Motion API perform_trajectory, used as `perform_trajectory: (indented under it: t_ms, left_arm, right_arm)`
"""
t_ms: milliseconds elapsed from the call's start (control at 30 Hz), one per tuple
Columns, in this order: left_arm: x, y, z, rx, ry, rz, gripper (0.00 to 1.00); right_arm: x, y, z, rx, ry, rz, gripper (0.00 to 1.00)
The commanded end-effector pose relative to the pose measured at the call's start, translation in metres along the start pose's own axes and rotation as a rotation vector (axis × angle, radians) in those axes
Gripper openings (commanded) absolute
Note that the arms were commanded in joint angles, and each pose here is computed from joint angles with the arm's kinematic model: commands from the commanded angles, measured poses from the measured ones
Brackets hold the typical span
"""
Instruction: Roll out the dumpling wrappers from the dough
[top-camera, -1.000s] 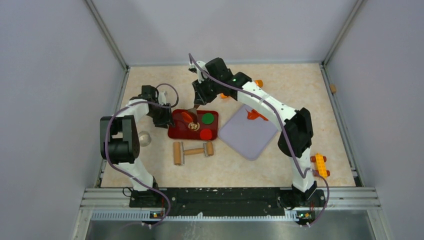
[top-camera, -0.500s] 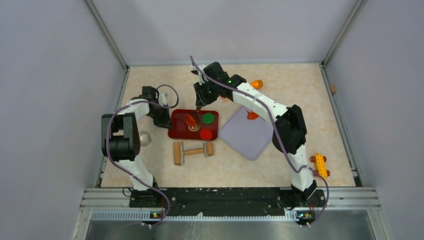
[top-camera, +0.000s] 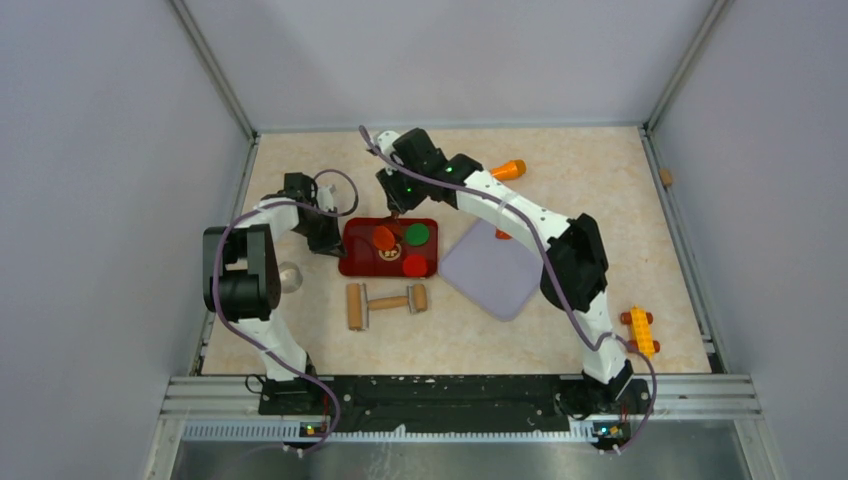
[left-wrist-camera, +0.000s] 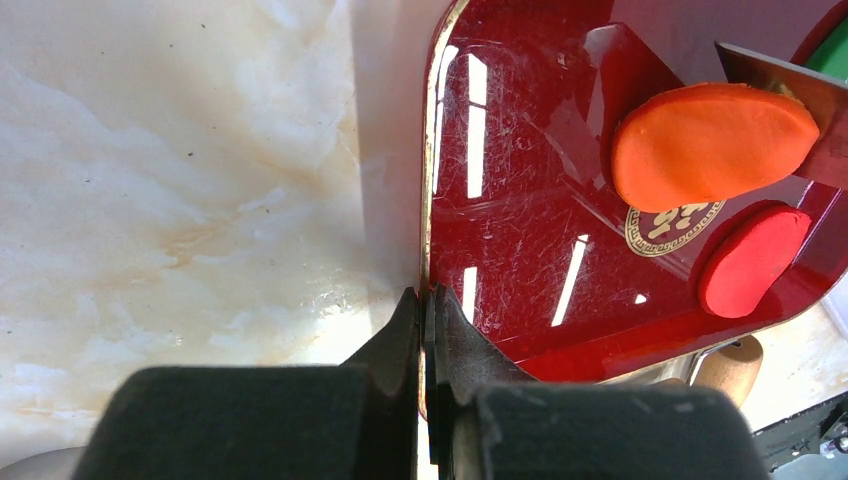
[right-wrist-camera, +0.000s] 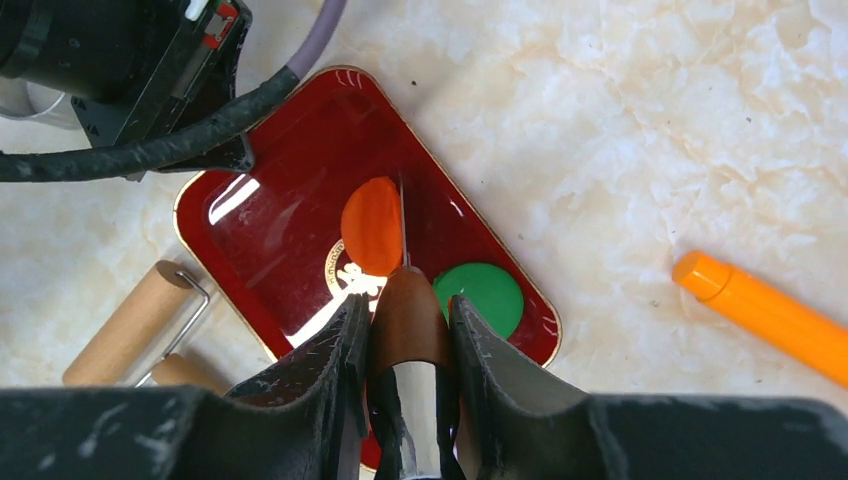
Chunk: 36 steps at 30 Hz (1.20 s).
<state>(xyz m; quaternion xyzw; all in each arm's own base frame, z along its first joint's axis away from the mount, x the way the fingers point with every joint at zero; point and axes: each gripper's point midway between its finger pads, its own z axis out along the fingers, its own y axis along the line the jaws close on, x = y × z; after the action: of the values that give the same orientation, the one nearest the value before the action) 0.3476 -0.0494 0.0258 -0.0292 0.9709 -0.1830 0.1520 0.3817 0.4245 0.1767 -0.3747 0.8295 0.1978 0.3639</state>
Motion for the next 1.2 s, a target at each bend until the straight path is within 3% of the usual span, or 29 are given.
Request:
perform_trajectory:
  t_ms: [0, 367, 467, 533, 700, 833, 1000, 1167]
  left_arm:
    - [-0.008, -0.003, 0.005, 0.024, -0.016, 0.007, 0.0]
    - [-0.011, -0.004, 0.003, 0.022, -0.023, 0.013, 0.0]
    - [-0.015, -0.005, -0.003, 0.019, -0.038, 0.021, 0.1]
    - [-0.02, -0.009, -0.011, 0.018, -0.055, 0.027, 0.23]
    - [-0.045, -0.036, -0.051, 0.092, -0.172, 0.104, 0.44]
    - [-0.069, -0.076, -0.093, 0.225, -0.361, 0.278, 0.5]
    - [-0.079, -0.156, -0.147, 0.3, -0.66, 0.694, 0.56]
    - [-0.052, -0.257, -0.169, 0.446, -0.8, 1.094, 0.6]
  right_arm:
    - [-0.029, 0.0, -0.01, 0.06, -0.074, -0.115, 0.0]
    - [-0.121, -0.002, -0.088, 0.162, -0.319, -0.219, 0.0]
    - [-0.134, -0.006, -0.12, 0.181, -0.37, -0.217, 0.0]
    - [-0.133, -0.014, -0.139, 0.195, -0.381, -0.207, 0.0]
    - [-0.1, -0.055, -0.182, 0.222, -0.343, -0.154, 0.0]
    - [-0.057, -0.094, -0.208, 0.155, -0.303, 0.017, 0.0]
    - [0.01, -0.139, -0.228, 0.065, -0.255, 0.378, 0.0]
    - [0.054, -0.129, -0.236, -0.153, -0.268, 0.635, 0.0]
